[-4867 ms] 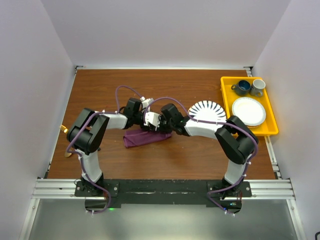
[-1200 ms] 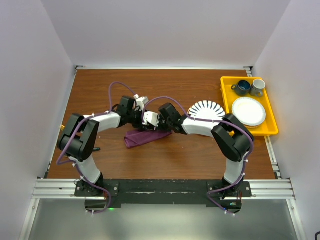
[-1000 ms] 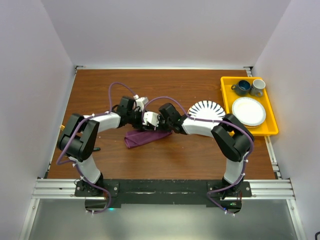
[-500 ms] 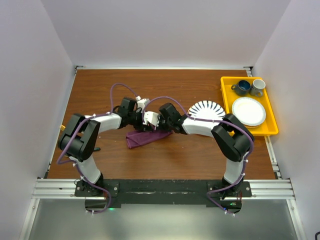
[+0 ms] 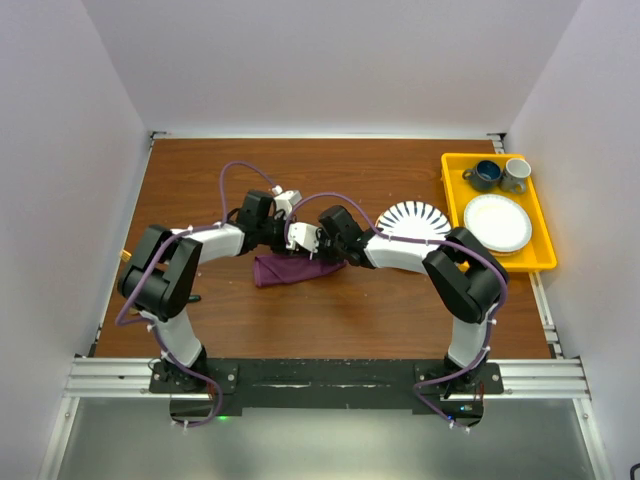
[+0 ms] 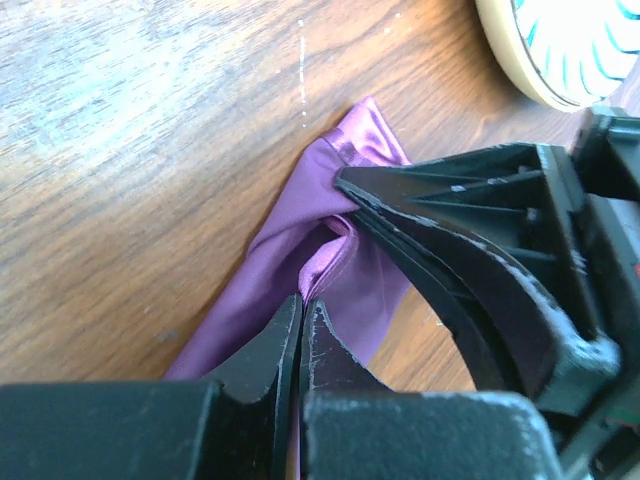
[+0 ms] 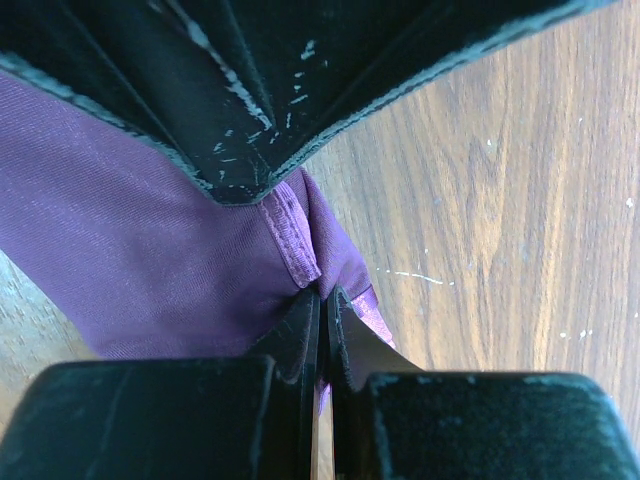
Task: Fold the napkin into a case and place the utensils inside
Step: Stuff the top corner of the smaller-rectangle-folded napkin into the folded napkin.
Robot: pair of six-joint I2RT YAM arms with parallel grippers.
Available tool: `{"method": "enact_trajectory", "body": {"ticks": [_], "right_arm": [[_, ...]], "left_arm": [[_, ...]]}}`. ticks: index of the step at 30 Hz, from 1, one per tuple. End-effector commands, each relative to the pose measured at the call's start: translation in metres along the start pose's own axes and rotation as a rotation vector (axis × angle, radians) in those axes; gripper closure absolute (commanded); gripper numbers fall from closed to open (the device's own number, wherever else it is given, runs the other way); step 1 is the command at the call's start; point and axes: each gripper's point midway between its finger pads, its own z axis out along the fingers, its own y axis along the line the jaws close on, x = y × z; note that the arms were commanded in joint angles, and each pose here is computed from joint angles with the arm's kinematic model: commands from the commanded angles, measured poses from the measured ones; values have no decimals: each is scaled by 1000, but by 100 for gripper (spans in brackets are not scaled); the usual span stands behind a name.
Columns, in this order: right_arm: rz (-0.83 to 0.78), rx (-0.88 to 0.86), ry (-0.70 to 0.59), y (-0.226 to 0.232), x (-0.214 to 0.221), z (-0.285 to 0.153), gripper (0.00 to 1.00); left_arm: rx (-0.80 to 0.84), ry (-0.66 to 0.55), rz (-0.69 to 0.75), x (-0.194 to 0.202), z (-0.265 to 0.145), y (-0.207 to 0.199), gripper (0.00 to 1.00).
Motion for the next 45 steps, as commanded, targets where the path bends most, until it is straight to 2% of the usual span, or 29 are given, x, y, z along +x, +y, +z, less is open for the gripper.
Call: {"method": "enact_trajectory", "body": {"ticks": [1, 7, 8, 10, 11, 15, 20, 25, 31, 37, 42, 45], "right_arm": [[-10, 13, -7, -3, -2, 0, 100], [13, 36, -8, -13, -11, -5, 99], [21, 42, -9, -15, -13, -7, 89], [36, 61, -16, -23, -20, -13, 81], [42, 70, -25, -25, -23, -16, 73], [56, 94, -51, -36, -35, -29, 59], [46, 89, -49, -34, -32, -35, 50], [27, 67, -30, -25, -23, -24, 49], [-18, 86, 24, -21, -3, -4, 50], [-34, 147, 62, -26, 11, 5, 69], [-42, 217, 98, -34, 21, 4, 100], [-39, 247, 96, -39, 21, 0, 100]], "left_arm": [[-44, 3, -11, -3, 11, 15, 100], [-145, 104, -52, 29, 17, 45, 100], [-162, 117, -58, 33, 16, 48, 100], [-169, 132, -64, 38, 17, 51, 100], [-173, 134, -66, 38, 17, 53, 100], [-169, 145, -70, 42, 19, 54, 100], [-165, 146, -67, 41, 20, 54, 100], [-160, 146, -70, 41, 20, 54, 100], [-162, 143, -71, 41, 16, 55, 100], [-164, 142, -72, 41, 14, 56, 100], [-167, 143, -73, 41, 12, 59, 100], [-169, 144, -72, 41, 11, 61, 100]]}}
